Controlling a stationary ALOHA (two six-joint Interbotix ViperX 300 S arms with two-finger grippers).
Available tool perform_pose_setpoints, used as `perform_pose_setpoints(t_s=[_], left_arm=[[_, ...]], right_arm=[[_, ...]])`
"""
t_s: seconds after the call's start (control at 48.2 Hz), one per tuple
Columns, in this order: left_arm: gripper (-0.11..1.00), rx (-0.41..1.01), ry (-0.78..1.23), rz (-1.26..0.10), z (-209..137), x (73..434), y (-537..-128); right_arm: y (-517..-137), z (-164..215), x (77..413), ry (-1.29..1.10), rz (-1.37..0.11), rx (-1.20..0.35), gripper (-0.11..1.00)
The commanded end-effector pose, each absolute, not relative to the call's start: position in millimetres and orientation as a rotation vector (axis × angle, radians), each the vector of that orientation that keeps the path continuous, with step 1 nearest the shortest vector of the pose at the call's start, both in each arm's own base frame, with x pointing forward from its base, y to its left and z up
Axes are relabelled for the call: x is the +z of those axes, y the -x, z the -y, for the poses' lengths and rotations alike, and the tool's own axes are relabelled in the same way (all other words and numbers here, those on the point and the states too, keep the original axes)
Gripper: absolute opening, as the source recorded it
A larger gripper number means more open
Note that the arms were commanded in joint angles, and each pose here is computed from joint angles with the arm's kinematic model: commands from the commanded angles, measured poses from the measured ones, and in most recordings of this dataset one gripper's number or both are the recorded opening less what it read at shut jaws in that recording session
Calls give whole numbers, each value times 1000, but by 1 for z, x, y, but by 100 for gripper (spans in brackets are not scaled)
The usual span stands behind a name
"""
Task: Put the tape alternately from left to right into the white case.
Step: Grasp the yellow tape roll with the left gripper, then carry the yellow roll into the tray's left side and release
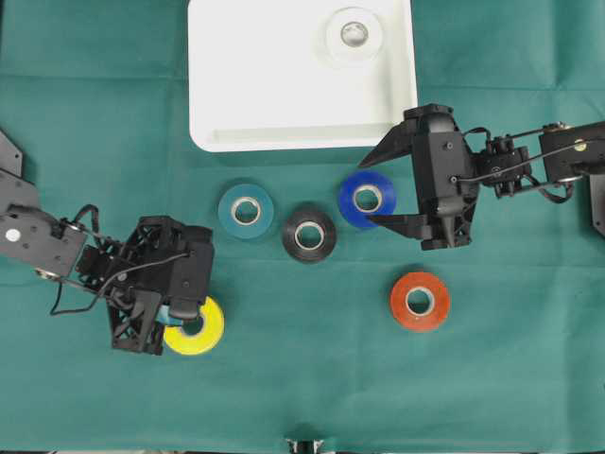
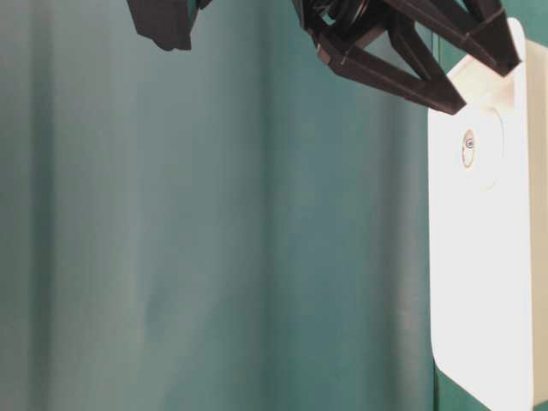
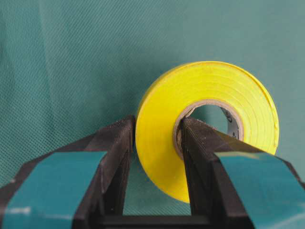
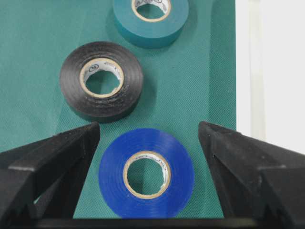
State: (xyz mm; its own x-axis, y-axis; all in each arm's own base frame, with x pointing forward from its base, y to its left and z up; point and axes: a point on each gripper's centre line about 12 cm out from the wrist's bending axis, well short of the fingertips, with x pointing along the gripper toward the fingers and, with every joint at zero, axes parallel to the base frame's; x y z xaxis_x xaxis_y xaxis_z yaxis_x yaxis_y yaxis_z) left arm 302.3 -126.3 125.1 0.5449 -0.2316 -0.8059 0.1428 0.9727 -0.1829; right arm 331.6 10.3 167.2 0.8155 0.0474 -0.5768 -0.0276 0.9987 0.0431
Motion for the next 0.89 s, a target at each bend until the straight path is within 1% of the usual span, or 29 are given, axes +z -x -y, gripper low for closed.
perform_pose_setpoints(t_s=[0.0, 0.29, 0.456, 0.685, 0.871], left_arm=[[28, -240, 111, -914, 130, 150, -307], [28, -243, 107, -911, 126, 171, -300], [28, -209, 127, -886, 113, 179, -304], [28, -105, 165, -861, 75, 183, -315], [28, -26, 153, -825, 37, 191, -321]], right_arm=[[-337, -11, 177, -35, -584, 43, 85], [-336, -11, 176, -35, -587, 43, 85], [-336, -11, 176, -35, -587, 43, 85], [-336, -11, 176, -36, -587, 42, 85], [-336, -11, 176, -36, -586, 42, 85]])
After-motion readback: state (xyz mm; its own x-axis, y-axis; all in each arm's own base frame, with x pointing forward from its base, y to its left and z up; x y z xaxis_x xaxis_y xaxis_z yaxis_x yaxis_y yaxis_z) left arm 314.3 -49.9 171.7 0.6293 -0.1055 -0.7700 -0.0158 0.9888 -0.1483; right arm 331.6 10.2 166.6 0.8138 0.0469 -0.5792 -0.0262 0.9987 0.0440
